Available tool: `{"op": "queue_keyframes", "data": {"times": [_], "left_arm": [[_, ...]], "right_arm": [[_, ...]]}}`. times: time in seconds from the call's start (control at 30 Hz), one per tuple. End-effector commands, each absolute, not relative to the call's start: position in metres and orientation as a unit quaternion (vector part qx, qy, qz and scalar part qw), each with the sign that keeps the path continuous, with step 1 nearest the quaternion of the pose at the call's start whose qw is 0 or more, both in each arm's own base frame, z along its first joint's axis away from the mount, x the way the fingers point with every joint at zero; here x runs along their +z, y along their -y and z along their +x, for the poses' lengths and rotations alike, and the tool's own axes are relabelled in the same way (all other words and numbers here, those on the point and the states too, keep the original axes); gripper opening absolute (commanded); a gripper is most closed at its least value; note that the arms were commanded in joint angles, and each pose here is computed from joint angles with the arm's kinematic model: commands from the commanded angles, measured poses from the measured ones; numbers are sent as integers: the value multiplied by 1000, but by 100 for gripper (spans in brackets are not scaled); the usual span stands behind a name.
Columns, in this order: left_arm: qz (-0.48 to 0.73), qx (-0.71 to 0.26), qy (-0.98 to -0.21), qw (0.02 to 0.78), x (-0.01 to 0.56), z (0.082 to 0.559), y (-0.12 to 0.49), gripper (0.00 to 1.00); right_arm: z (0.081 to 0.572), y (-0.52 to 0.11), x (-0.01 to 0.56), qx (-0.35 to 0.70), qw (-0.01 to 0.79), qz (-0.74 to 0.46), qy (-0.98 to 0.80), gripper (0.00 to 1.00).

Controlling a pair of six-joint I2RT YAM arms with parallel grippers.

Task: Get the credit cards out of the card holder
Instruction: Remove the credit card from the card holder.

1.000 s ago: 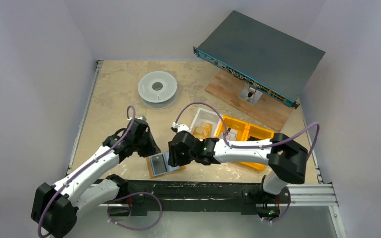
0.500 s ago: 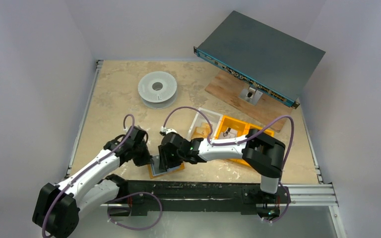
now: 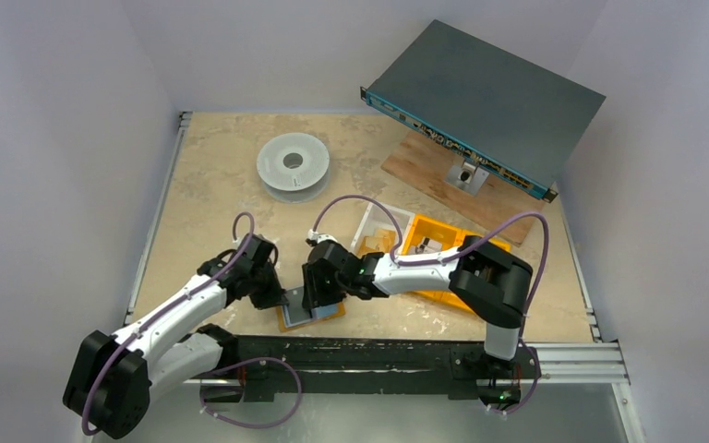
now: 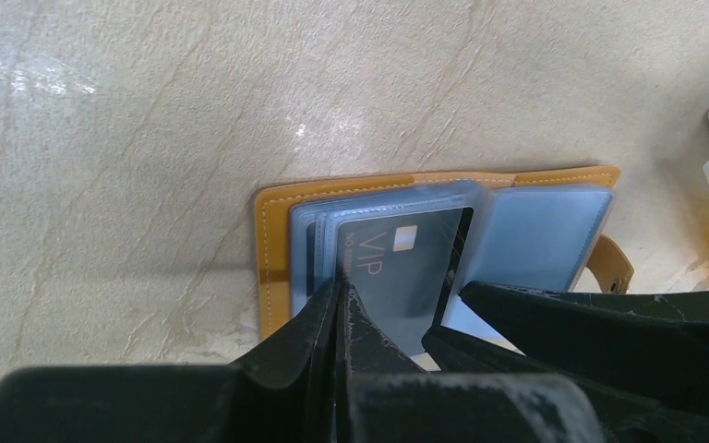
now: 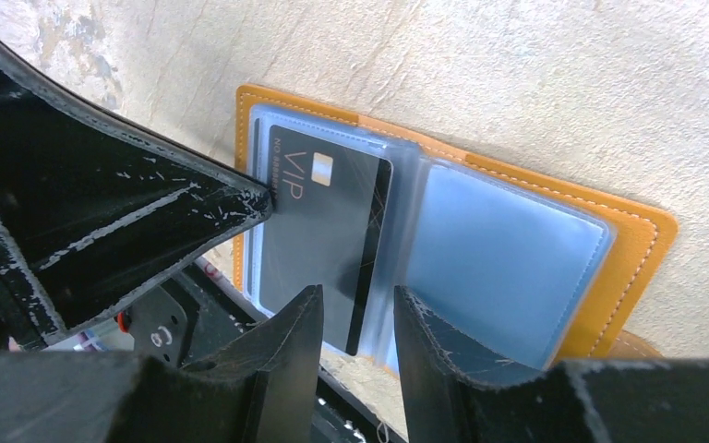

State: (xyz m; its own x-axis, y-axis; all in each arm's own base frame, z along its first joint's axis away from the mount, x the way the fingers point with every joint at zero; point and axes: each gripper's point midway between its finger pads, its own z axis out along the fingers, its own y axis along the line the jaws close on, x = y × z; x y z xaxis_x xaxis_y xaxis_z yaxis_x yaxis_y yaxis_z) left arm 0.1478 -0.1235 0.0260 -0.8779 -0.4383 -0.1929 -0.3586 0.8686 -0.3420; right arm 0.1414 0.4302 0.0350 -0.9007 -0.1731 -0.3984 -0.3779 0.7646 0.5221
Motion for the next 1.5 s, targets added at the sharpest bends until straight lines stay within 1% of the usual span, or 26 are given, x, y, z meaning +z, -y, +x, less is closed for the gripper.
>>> {"op": "queue_keyframes", "data": {"times": [0.0,0.37,0.6,0.9,1.17,1.33,1.47], "left_arm": [[-215,-152,-955,133,23,151,125,0],[-215,-177,-954,108,10,148,137,0],[-225,-145,-958,103,4,144,126,0],[-233,-136,-958,98,1,144,125,0],[-233,-137,-958,96,0,143,125,0],[-236,-138,-957,95,0,142,126,0],[-237,-137,-957,96,0,143,125,0]], "right_arm": [[142,-432,33,327,161,-151,-919,35],[138,-430,21,370,126,-132,-911,34],[144,-424,32,402,129,-111,-899,34],[143,-415,45,467,114,-73,-874,33],[139,-416,44,511,85,-43,-854,24],[143,-410,46,521,88,-24,-848,18],[144,-406,46,518,92,-18,-850,11]]}}
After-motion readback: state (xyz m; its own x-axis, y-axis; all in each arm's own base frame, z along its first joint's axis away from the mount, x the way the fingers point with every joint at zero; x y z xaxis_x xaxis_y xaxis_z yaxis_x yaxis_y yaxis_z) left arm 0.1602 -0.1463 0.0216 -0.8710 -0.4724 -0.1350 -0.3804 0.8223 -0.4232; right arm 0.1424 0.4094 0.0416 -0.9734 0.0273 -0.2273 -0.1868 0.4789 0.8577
